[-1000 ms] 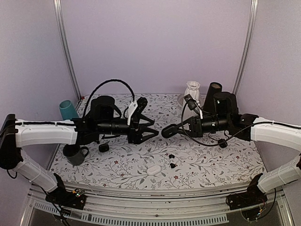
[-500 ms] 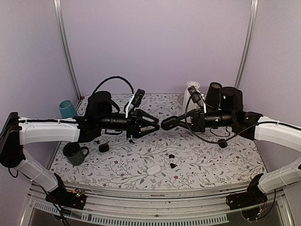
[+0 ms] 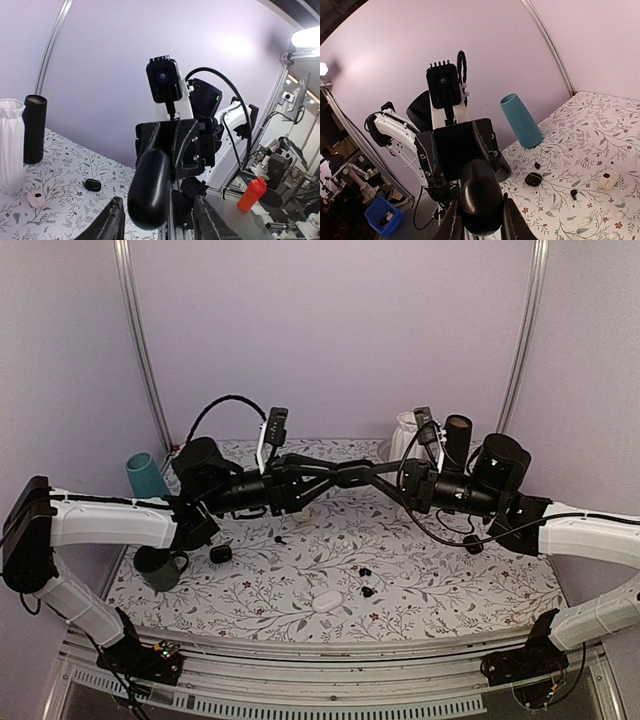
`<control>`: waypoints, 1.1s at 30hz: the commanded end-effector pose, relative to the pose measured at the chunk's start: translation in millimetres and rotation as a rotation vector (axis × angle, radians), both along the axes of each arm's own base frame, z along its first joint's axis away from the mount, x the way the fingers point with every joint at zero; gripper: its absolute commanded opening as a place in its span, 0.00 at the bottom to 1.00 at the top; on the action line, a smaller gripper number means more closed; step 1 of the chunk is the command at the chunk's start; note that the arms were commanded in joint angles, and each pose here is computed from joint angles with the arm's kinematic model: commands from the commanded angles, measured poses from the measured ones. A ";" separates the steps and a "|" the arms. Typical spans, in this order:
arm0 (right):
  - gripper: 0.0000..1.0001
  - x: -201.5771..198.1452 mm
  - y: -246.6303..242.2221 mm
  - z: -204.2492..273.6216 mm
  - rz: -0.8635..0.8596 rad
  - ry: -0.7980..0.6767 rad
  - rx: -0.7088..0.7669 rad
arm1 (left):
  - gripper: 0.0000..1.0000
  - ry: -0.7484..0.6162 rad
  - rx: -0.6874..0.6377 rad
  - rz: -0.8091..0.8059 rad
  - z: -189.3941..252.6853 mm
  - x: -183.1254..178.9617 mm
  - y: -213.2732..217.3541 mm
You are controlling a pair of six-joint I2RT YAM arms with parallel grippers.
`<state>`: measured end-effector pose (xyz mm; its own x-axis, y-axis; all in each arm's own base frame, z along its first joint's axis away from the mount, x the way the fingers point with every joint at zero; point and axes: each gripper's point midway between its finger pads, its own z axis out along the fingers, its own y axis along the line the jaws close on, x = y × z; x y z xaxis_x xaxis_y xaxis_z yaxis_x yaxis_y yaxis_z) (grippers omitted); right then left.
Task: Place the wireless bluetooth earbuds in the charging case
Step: Pass from the right arm to the left
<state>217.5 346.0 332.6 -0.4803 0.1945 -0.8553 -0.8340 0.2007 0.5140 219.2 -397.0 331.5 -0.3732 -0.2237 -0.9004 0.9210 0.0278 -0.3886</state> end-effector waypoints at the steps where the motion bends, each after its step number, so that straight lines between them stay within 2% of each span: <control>1: 0.04 4.4 -10.9 34.5 -0.085 -0.043 0.139 | 0.46 0.003 -0.091 0.002 12.6 -4.8 -0.8; 21: 0.04 -4.4 -4.1 40.6 -0.098 -0.079 0.179 | 0.41 0.084 -0.195 -0.060 25.6 -10.7 -8.2; 33: 0.04 -5.2 2.0 40.8 -0.097 -0.090 0.172 | 0.40 0.103 -0.238 -0.037 35.4 -2.6 -9.5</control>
